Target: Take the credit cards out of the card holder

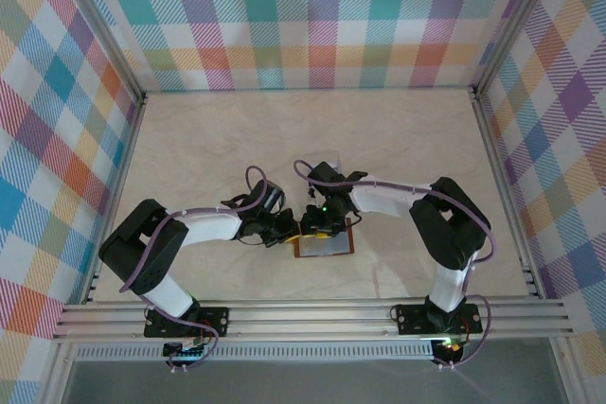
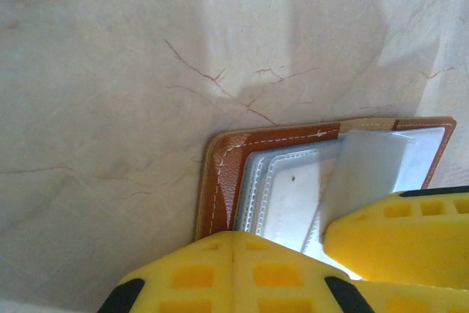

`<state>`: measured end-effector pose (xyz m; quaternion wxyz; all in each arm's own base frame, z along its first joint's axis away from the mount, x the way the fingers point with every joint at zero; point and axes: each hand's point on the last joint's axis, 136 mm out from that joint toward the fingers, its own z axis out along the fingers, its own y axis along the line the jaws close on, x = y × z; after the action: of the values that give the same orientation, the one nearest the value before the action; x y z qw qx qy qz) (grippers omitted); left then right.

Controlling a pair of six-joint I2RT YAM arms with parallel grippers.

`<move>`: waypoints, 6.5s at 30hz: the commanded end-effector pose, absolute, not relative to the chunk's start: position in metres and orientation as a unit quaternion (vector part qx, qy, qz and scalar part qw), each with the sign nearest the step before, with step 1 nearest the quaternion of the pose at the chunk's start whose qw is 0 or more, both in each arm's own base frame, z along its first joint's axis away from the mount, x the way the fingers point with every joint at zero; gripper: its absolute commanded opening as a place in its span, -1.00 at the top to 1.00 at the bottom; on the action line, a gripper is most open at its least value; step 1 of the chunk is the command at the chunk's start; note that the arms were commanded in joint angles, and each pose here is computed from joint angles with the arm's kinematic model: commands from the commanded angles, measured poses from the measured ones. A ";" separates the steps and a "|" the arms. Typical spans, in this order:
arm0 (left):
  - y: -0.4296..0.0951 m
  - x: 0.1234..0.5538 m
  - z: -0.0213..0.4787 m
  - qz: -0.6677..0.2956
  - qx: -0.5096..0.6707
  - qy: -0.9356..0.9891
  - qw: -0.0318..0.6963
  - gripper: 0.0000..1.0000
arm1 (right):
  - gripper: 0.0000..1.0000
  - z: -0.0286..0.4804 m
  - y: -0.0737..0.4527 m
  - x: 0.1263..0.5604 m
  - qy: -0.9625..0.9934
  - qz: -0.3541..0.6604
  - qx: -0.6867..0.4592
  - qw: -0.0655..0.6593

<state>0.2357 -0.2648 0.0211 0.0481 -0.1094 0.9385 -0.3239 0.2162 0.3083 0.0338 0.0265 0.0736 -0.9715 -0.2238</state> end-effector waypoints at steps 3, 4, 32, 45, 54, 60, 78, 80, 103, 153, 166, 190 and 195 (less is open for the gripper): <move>-0.250 0.225 -0.003 -0.279 -0.117 0.953 0.022 0.90 | 0.19 0.042 0.284 0.217 -0.986 -0.143 0.087 0.005; -0.250 0.225 -0.003 -0.279 -0.118 0.953 0.022 0.89 | 0.18 0.042 0.282 0.217 -0.987 -0.136 0.089 0.004; -0.253 0.228 0.001 -0.273 -0.114 0.955 0.018 0.90 | 0.14 0.040 0.224 0.221 -0.995 0.003 0.092 -0.040; -0.253 0.228 -0.001 -0.272 -0.113 0.955 0.017 0.90 | 0.15 0.046 0.209 0.225 -0.993 0.042 0.098 -0.049; -0.253 0.228 -0.002 -0.272 -0.114 0.955 0.018 0.91 | 0.17 0.062 0.219 0.229 -0.993 0.022 0.103 -0.055; -0.252 0.227 -0.004 -0.273 -0.116 0.955 0.016 0.92 | 0.21 0.074 0.233 0.228 -0.993 -0.016 0.104 -0.056; -0.256 0.231 0.012 -0.282 -0.106 0.953 0.027 0.91 | 0.42 0.062 0.319 0.211 -0.963 -0.255 0.092 0.010; -0.258 0.233 0.020 -0.284 -0.102 0.953 0.032 0.90 | 0.42 0.057 0.317 0.210 -0.962 -0.258 0.086 0.017; -0.279 0.224 0.021 -0.262 -0.067 0.962 0.019 0.90 | 0.43 0.050 0.293 0.218 -0.950 -0.307 0.052 0.022; -0.277 0.220 0.005 -0.252 -0.069 0.965 0.006 0.91 | 0.42 0.030 0.297 0.203 -0.946 -0.303 0.105 0.049; -0.275 0.221 0.008 -0.250 -0.070 0.966 0.012 0.80 | 0.42 0.024 0.275 0.209 -0.968 -0.227 0.106 0.026; -0.273 0.219 0.002 -0.239 -0.066 0.969 0.005 0.92 | 0.43 0.051 0.271 0.215 -0.966 -0.243 0.087 -0.018; -0.268 0.219 0.001 -0.223 -0.064 0.973 0.005 0.94 | 0.46 0.041 0.264 0.215 -0.972 -0.220 0.081 -0.015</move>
<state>0.2313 -0.2867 0.0246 0.0270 -0.0634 0.9571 -0.2816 0.2190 0.2741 0.0503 -0.0252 0.0928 -0.9658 -0.2408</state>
